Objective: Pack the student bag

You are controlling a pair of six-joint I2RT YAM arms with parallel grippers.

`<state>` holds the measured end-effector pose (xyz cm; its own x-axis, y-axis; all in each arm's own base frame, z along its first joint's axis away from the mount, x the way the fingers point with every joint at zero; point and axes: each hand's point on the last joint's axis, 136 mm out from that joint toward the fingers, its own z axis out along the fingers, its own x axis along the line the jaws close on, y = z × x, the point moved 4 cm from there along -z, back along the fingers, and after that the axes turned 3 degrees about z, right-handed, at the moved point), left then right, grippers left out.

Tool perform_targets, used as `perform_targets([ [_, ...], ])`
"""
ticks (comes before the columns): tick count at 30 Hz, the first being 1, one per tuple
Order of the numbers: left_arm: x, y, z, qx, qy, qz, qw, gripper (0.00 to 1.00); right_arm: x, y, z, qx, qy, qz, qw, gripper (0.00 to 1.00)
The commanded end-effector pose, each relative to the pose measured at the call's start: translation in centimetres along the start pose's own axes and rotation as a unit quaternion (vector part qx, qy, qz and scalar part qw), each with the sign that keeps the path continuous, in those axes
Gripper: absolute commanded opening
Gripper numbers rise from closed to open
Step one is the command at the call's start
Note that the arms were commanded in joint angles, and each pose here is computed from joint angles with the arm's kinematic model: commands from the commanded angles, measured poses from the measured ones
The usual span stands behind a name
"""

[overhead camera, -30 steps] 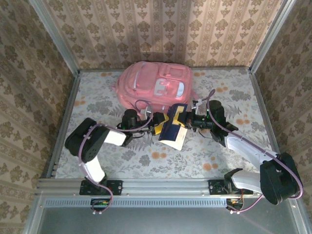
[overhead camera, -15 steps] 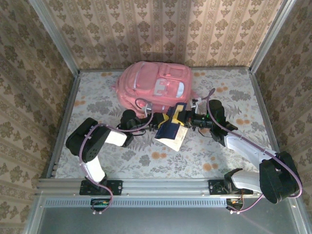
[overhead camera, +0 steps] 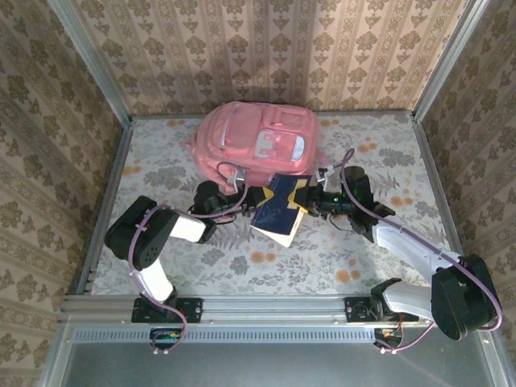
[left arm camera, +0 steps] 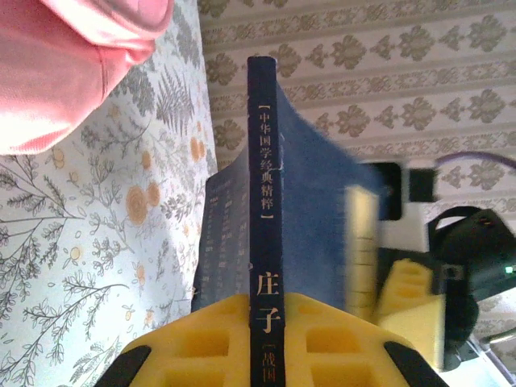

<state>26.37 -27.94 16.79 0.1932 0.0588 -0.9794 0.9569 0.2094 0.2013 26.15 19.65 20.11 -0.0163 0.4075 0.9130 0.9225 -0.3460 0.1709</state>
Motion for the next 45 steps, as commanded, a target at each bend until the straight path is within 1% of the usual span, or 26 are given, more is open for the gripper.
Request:
perform_targets([
  [1, -2.9, 0.8, -1.3, -0.014, -0.032, 0.049, 0.998, 0.0, -1.7, -0.3, -1.0, -0.006, -0.083, -0.047, 0.995, 0.4],
  [4, -3.9, 0.9, -1.7, -0.017, -0.034, 0.062, 0.997, 0.0, -2.7, -0.1, -1.2, -0.019, -0.1, -0.05, 0.994, 0.57],
  [5, -4.3, 0.9, -1.8, -0.018, -0.038, 0.067, 0.997, 0.0, -2.8, 0.1, -1.2, -0.024, -0.102, -0.051, 0.993, 0.61],
  [8, -5.7, 0.9, -2.0, -0.019, -0.051, 0.079, 0.995, 0.0, -3.0, 0.8, -1.4, -0.046, -0.108, -0.054, 0.992, 0.71],
  [10, -6.8, 0.9, -2.2, -0.019, -0.063, 0.087, 0.994, 0.0, -2.9, 1.4, -1.4, -0.059, -0.094, -0.05, 0.993, 0.76],
  [12, -7.5, 0.7, -2.3, -0.016, -0.071, 0.089, 0.993, 0.0, -1.9, 1.9, -1.1, -0.059, -0.051, -0.05, 0.996, 0.78],
  [15, -8.5, 0.4, -2.3, -0.012, -0.084, 0.091, 0.992, 0.0, -0.4, 2.2, -0.1, -0.041, 0.015, -0.054, 0.998, 0.81],
  [17, -9.0, 0.1, -2.1, -0.007, -0.09, 0.091, 0.992, 0.0, 1.3, 2.5, 0.2, -0.034, 0.075, -0.057, 0.995, 0.82],
  [20, -9.2, 0.0, -2.1, -0.007, -0.09, 0.09, 0.992, 0.0, 3.4, 2.5, 0.2, -0.028, 0.136, -0.066, 0.988, 0.83],
  [21, -9.2, 0.0, -2.1, -0.008, -0.089, 0.091, 0.992, 0.0, 3.9, 2.4, 0.1, -0.027, 0.146, -0.07, 0.986, 0.82],
  [22, -9.2, 0.0, -2.1, -0.009, -0.089, 0.091, 0.992, 0.0, 4.4, 2.3, 0.0, -0.027, 0.154, -0.074, 0.985, 0.79],
  [24, -9.3, 0.0, -2.1, -0.01, -0.088, 0.092, 0.992, 0.0, 4.6, 2.2, -0.1, -0.029, 0.155, -0.073, 0.985, 0.69],
  [26, -9.3, 0.1, -2.1, -0.011, -0.086, 0.094, 0.992, 0.0, 4.6, 2.1, -0.5, -0.037, 0.152, -0.07, 0.985, 0.54],
  [29, -9.3, 0.2, -2.0, -0.011, -0.08, 0.094, 0.992, 0.0, 4.4, 1.9, -0.8, -0.046, 0.146, -0.067, 0.986, 0.38],
  [32, -9.4, 0.2, -2.0, -0.011, -0.078, 0.094, 0.992, 0.0, 4.4, 2.0, -1.1, -0.055, 0.145, -0.06, 0.986, 0.26],
  [33, -9.4, 0.3, -2.0, -0.011, -0.077, 0.094, 0.993, 0.03, 4.4, 2.0, -1.2, -0.06, 0.145, -0.058, 0.986, 0.24],
  [35, -9.4, 0.3, -2.0, -0.011, -0.067, 0.093, 0.993, 0.19, 4.6, 2.2, -1.6, -0.076, 0.144, -0.053, 0.985, 0.19],
  [37, -9.4, 0.2, -2.2, -0.013, -0.053, 0.096, 0.994, 0.31, 4.9, 2.5, -2.2, -0.099, 0.142, -0.05, 0.984, 0.14],
  [41, -10.0, 0.0, -2.8, -0.02, -0.029, 0.105, 0.994, 0.57, 4.9, 3.6, -3.8, -0.175, 0.125, -0.029, 0.976, 0.03],
  [43, -10.4, -0.2, -3.1, -0.025, -0.022, 0.107, 0.994, 0.68, 4.8, 4.1, -4.7, -0.214, 0.126, -0.016, 0.969, 0.0],
  [45, -10.5, -0.5, -3.3, -0.029, -0.015, 0.107, 0.994, 0.73, 5.1, 4.5, -5.3, -0.242, 0.133, -0.009, 0.961, 0.0],
])
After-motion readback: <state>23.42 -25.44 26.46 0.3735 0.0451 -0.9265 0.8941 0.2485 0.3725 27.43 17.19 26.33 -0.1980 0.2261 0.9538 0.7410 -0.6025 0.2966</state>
